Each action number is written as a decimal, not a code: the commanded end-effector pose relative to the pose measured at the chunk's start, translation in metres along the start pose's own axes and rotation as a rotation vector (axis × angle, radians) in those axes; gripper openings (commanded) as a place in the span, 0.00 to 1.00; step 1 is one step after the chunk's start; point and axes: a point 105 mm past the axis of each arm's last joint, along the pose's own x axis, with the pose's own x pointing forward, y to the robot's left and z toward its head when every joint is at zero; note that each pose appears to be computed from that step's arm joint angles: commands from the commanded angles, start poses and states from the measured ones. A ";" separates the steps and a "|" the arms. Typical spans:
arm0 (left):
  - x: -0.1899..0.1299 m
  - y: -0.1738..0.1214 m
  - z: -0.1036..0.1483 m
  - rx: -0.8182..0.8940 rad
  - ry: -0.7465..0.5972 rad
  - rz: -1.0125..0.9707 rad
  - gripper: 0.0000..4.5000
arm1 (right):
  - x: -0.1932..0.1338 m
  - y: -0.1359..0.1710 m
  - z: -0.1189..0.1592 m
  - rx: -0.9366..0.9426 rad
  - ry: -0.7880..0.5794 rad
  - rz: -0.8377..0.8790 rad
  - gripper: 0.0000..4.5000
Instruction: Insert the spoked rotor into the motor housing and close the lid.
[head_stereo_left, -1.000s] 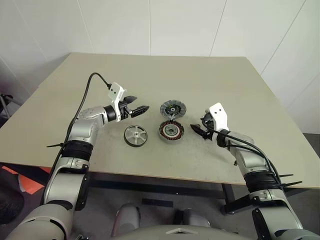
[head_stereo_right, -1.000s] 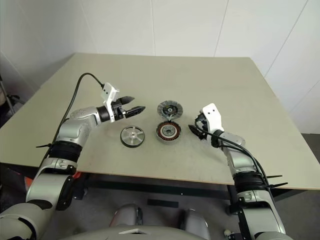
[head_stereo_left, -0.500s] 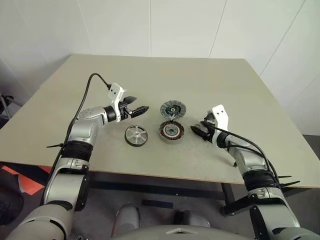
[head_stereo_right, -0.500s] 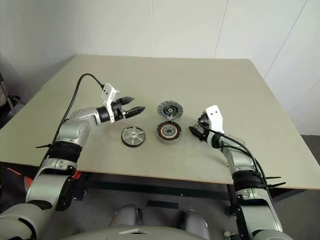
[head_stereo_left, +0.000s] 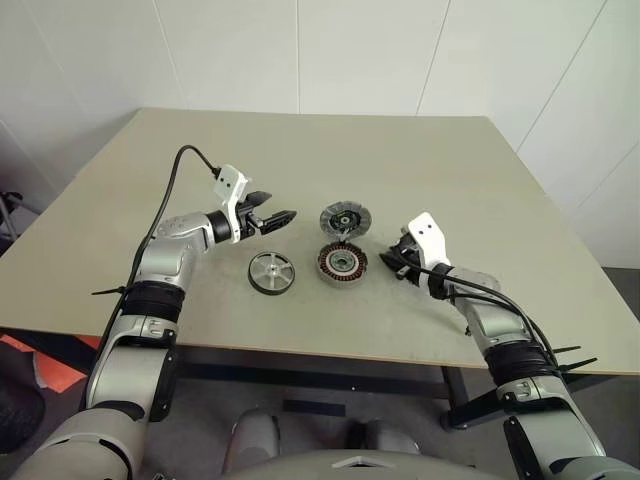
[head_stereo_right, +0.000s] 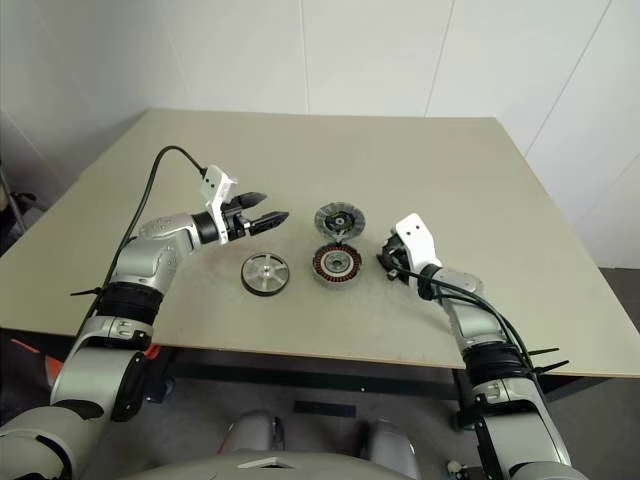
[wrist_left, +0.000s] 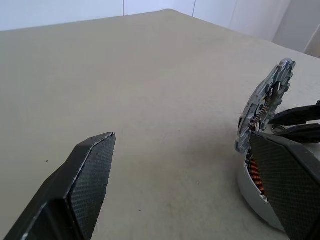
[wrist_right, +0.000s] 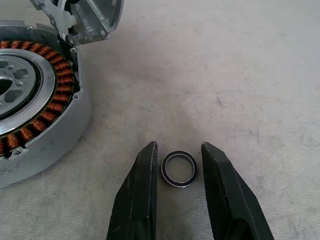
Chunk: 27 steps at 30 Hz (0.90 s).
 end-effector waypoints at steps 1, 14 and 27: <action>-0.002 0.003 0.020 0.046 -0.053 0.010 1.00 | -0.005 -0.011 -0.024 0.046 0.094 -0.050 0.32; -0.001 0.005 0.022 0.045 -0.052 0.012 1.00 | -0.010 -0.014 -0.022 0.094 0.086 -0.065 0.13; -0.003 0.005 0.022 0.042 -0.054 -0.001 1.00 | -0.029 0.024 0.078 0.052 -0.233 0.166 0.13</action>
